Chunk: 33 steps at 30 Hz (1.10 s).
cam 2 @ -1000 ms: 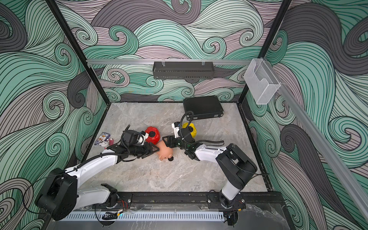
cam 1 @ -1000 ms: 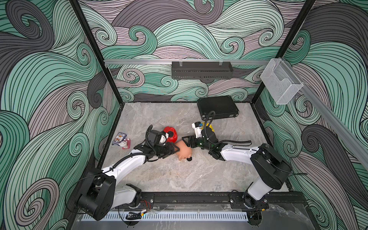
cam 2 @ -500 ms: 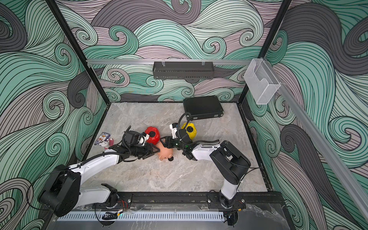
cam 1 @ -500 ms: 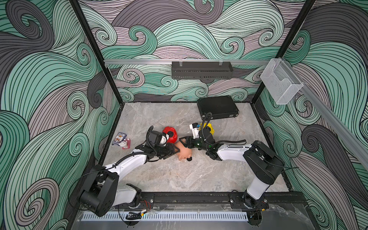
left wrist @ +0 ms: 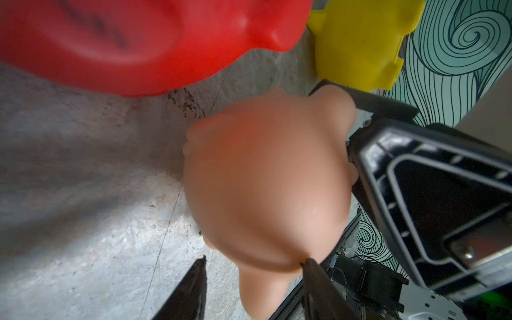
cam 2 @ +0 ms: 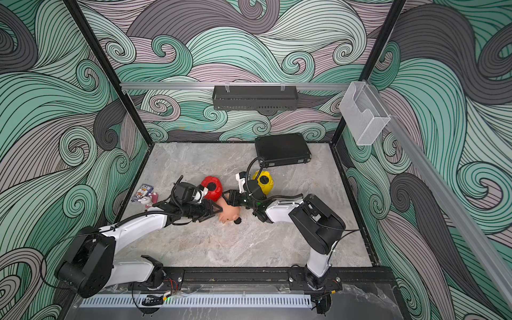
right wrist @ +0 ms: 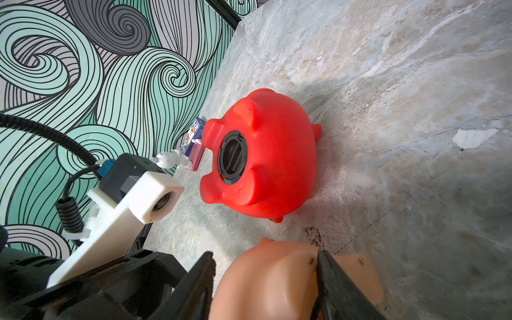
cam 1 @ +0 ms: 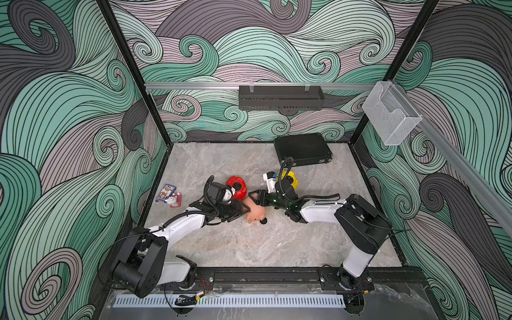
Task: Close piggy banks
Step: Turn over the piggy bank at the center of the board.
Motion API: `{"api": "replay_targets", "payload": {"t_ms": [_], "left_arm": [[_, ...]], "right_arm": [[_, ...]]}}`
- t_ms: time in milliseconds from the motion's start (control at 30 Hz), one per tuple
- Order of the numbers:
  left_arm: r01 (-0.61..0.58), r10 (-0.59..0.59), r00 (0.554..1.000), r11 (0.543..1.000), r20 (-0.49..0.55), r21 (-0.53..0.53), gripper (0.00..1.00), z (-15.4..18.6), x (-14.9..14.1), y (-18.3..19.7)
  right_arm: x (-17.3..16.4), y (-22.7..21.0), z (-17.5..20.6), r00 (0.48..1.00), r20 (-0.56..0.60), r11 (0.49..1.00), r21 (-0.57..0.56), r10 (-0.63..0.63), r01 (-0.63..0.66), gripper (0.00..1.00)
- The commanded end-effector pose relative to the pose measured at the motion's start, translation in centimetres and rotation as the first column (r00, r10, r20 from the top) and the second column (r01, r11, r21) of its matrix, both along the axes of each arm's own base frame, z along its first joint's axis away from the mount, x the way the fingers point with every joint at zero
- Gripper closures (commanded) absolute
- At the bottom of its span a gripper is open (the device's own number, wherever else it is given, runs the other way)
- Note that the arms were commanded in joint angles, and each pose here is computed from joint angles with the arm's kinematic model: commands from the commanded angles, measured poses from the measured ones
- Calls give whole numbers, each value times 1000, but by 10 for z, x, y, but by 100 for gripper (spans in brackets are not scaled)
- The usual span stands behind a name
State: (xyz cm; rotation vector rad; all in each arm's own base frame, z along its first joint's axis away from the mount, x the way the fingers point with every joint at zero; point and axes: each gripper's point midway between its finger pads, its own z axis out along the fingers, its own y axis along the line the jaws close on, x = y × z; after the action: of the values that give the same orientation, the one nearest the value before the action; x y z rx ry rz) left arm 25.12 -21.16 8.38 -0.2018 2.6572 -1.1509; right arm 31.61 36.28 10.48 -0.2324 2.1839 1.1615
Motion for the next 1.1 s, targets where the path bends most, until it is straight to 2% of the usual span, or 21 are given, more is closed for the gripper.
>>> {"api": "replay_targets", "payload": {"t_ms": [0,1067], "left_arm": [[-2,3,1000,1000,-12,22,51,-10,2,2],[13,-12,1000,999,-24,49,59,-18,5,2]], "right_arm": [[-7,13,14,999,9,999,26,32,-32,41],[-23,14,15,998,-54,992,-117,38,-44,45]]}}
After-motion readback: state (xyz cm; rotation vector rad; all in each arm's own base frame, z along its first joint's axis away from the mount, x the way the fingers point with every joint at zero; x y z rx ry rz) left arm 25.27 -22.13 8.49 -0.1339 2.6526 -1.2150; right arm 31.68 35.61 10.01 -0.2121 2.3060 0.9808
